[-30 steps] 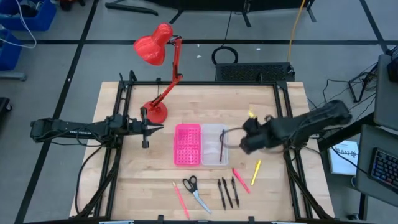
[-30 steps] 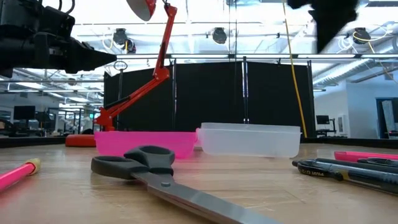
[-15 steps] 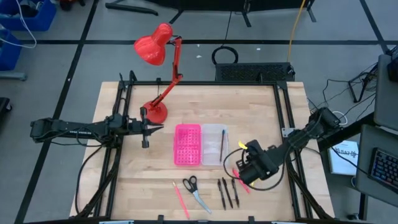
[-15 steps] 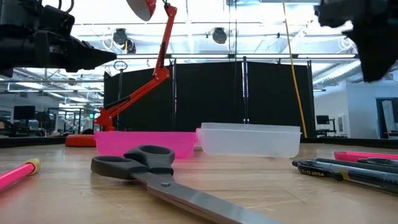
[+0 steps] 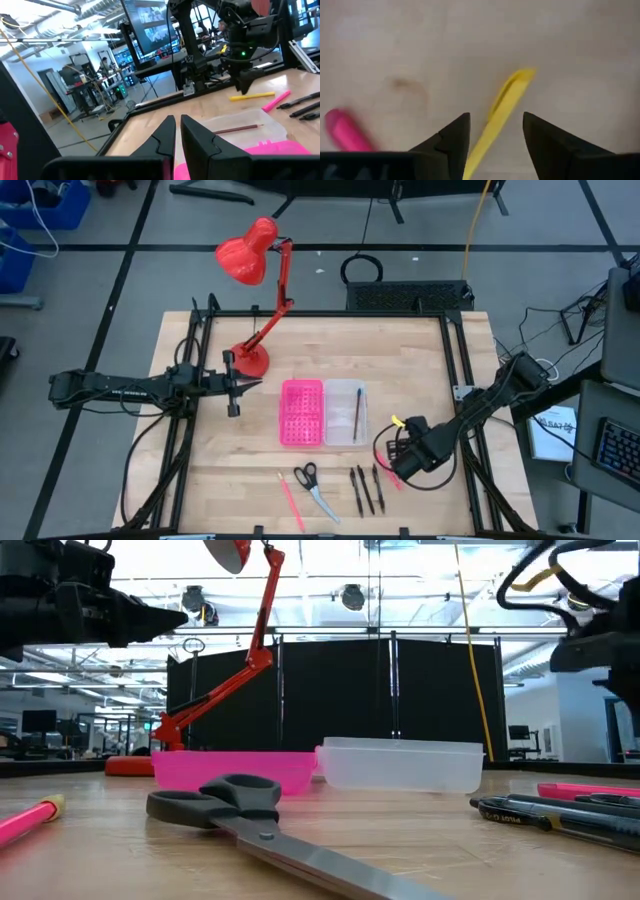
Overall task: Pick & place school supplies into a supply box
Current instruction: Put the yellow pen into the pink supply box
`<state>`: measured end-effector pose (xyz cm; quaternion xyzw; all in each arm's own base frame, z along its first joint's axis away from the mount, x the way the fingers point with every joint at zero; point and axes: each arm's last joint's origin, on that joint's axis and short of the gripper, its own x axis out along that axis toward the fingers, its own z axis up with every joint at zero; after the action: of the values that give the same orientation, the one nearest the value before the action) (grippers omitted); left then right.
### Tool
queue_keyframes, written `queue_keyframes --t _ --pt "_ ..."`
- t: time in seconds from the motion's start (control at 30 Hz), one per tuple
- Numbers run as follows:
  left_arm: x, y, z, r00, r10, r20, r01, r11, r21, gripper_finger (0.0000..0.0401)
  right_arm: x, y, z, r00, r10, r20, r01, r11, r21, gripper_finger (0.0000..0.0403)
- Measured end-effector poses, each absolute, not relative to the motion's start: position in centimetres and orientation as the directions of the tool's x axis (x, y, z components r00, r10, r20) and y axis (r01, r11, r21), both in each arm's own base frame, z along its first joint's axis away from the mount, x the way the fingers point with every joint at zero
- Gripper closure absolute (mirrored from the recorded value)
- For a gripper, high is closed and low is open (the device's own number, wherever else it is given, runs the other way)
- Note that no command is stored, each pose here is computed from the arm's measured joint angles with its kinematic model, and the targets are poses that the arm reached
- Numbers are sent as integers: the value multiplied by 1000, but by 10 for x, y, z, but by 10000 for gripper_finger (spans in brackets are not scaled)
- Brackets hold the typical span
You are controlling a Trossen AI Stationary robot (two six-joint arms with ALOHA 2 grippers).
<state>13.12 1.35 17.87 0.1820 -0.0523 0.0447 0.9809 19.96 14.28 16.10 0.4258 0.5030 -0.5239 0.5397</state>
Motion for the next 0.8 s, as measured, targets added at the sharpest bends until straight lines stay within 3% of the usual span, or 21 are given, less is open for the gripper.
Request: queue_keyframes --t 0.23,0.4,0.57,0.8 --pt "131 14 179 991 69 117 -106 931 349 364 206 150 149 49 -13 -999 998 50 49 244" --pt "131 14 178 991 68 114 -102 939 327 364 198 149 149 -38 -21 -999 999 32 -38 254" --pt "131 13 177 992 67 106 -99 940 327 364 192 149 143 -51 -30 -998 997 50 -53 257" --pt "131 13 178 992 64 107 -96 940 326 364 177 143 119 -92 55 -994 991 104 -86 257"
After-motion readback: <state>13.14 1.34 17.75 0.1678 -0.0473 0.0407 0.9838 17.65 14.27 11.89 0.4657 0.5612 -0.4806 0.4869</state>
